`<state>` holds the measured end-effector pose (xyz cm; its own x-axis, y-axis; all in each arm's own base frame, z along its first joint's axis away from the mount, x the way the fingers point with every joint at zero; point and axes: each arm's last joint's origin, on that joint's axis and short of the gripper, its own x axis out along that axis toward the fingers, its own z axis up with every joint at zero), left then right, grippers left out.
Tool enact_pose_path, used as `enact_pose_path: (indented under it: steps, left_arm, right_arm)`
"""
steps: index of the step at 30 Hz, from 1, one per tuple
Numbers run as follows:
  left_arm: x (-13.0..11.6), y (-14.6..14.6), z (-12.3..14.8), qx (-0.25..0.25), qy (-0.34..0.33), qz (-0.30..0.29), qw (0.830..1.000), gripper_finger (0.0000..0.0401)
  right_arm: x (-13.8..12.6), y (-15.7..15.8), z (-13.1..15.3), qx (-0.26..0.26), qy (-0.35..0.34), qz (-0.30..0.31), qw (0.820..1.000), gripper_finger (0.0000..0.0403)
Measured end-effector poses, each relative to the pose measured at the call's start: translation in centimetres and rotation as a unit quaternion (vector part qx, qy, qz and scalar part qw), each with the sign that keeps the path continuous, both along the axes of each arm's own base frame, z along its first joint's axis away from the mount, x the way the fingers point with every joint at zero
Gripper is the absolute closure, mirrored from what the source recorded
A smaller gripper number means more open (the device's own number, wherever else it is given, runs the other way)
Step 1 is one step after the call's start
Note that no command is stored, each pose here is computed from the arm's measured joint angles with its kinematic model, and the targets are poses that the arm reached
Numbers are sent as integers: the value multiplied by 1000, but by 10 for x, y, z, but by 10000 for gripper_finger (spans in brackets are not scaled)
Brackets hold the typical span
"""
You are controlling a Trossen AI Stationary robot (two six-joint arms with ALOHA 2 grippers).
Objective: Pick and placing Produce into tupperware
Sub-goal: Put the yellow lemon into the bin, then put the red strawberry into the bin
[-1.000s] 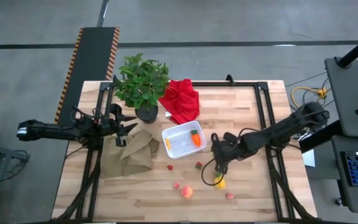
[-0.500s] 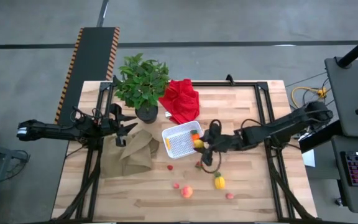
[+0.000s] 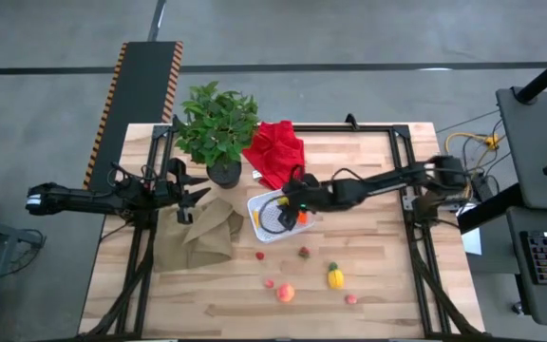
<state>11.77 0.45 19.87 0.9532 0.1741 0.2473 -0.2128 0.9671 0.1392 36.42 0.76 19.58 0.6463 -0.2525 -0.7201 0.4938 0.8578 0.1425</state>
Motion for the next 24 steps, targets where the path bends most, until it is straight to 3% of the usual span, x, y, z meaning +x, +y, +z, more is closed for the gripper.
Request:
enact_pose_path:
  steps: [14,24]
  left_arm:
    - [0,0,0,3,2,0,1000,296]
    - [0,0,0,3,2,0,1000,296]
  right_arm:
    - [40,-1,-25,-40,182,9,982,194]
    - [46,-2,-25,-46,188,5,981,135]
